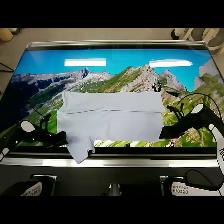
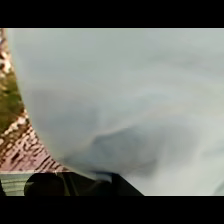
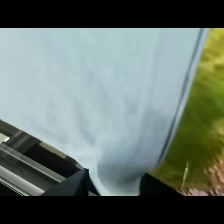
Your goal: Fold the shirts.
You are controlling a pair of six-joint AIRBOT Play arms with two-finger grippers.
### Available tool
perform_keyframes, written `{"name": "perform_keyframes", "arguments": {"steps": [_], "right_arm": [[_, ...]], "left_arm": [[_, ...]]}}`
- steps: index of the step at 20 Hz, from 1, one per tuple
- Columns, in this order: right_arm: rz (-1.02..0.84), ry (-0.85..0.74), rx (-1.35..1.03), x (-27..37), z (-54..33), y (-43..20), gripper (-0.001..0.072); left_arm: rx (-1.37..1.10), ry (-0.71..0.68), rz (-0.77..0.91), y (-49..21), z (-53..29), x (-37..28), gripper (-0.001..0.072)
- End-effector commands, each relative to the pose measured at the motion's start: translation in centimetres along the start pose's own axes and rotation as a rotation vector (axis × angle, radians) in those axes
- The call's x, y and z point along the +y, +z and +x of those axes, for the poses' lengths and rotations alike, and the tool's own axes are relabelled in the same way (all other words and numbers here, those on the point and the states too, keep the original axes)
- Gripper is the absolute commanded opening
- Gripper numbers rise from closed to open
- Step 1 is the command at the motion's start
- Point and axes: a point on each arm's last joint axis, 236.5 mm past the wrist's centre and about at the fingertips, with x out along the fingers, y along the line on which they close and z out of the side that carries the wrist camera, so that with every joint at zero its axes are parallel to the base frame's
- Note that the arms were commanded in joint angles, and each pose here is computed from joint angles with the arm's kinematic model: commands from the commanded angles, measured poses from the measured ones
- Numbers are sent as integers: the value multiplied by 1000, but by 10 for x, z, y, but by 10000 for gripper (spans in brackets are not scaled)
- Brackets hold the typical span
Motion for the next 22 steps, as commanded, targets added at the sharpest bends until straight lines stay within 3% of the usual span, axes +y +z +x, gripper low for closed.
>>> {"name": "perform_keyframes", "arguments": {"steps": [1, 2, 5, 9, 12, 18, 22], "right_arm": [[8, -5, -34, -2, 3, 7, 57], [-6, -7, -38, -2, 2, 8, 20], [-101, -54, -111, -3, -18, 25, 19], [-182, -162, -306, 2, -87, 85, 16], [-247, -248, -391, 9, -115, 143, 16], [-227, -330, -543, -9, -152, 233, 16], [-158, -289, -475, -30, -111, 242, 18]], "left_arm": [[-18, -9, 9, 2, -4, -3, 29], [-36, -11, 14, 5, -6, -5, 28], [-133, -30, 92, 22, -30, -20, 26], [-343, -76, 171, 71, -91, -58, 24], [-364, -80, 169, 110, -101, -71, 25], [-442, -93, 176, 220, -125, -95, 25], [-314, -97, 172, 248, -77, -99, 25]]}}
